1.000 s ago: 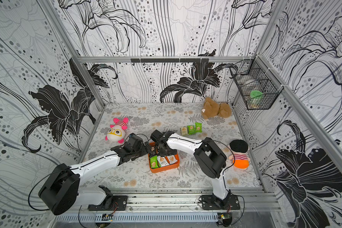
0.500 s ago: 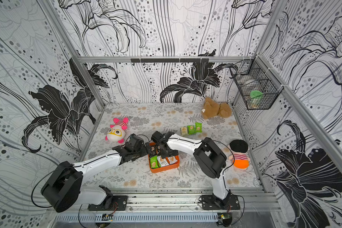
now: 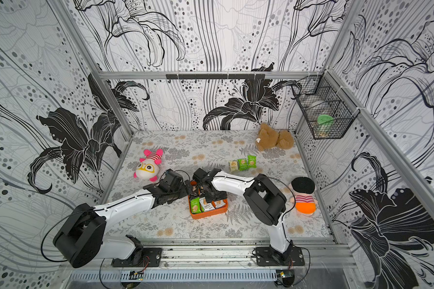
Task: Take the cookies out of the storage box
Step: Pick up the cookie from the storage box.
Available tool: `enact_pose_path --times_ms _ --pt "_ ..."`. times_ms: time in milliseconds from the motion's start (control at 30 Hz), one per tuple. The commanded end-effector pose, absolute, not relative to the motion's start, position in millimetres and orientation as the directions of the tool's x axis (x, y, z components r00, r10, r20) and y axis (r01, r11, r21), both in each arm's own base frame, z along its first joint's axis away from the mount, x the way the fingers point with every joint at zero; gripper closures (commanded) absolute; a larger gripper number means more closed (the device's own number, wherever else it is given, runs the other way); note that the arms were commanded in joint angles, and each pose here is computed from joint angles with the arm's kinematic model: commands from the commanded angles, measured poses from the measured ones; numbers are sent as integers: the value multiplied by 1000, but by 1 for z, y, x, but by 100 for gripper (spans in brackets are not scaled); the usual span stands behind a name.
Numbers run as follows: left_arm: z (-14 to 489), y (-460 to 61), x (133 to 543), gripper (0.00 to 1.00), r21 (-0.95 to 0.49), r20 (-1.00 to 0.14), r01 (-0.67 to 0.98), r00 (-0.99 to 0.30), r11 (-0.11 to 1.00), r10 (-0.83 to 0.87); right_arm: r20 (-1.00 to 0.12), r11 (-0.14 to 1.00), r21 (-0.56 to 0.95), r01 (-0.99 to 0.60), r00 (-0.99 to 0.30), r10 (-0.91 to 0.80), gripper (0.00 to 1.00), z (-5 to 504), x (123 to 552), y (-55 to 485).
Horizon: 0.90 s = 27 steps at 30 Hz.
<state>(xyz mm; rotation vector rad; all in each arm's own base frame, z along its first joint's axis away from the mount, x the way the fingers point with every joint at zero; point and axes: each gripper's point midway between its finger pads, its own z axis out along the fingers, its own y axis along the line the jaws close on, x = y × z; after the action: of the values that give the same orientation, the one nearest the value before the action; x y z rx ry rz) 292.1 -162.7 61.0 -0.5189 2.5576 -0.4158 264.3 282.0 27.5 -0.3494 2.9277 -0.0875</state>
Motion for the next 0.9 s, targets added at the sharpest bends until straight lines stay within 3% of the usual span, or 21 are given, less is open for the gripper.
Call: enact_pose_path --times_ms 0,133,333,867 --pt "68 -168 300 3 -388 -422 -262 -802 884 -423 -140 967 -111 -229 -960 -244 39 12 260 271" --pt "69 -168 300 3 -388 -421 -263 -802 883 -424 -145 968 -107 -227 -960 -241 39 8 260 270" --pt "71 -165 298 3 -379 -427 -268 -799 886 -424 -162 967 -109 -230 -956 -245 48 9 263 269" --pt "79 -163 300 3 -388 -441 -275 -783 880 -440 -308 975 -60 -213 -925 -221 53 72 286 277"
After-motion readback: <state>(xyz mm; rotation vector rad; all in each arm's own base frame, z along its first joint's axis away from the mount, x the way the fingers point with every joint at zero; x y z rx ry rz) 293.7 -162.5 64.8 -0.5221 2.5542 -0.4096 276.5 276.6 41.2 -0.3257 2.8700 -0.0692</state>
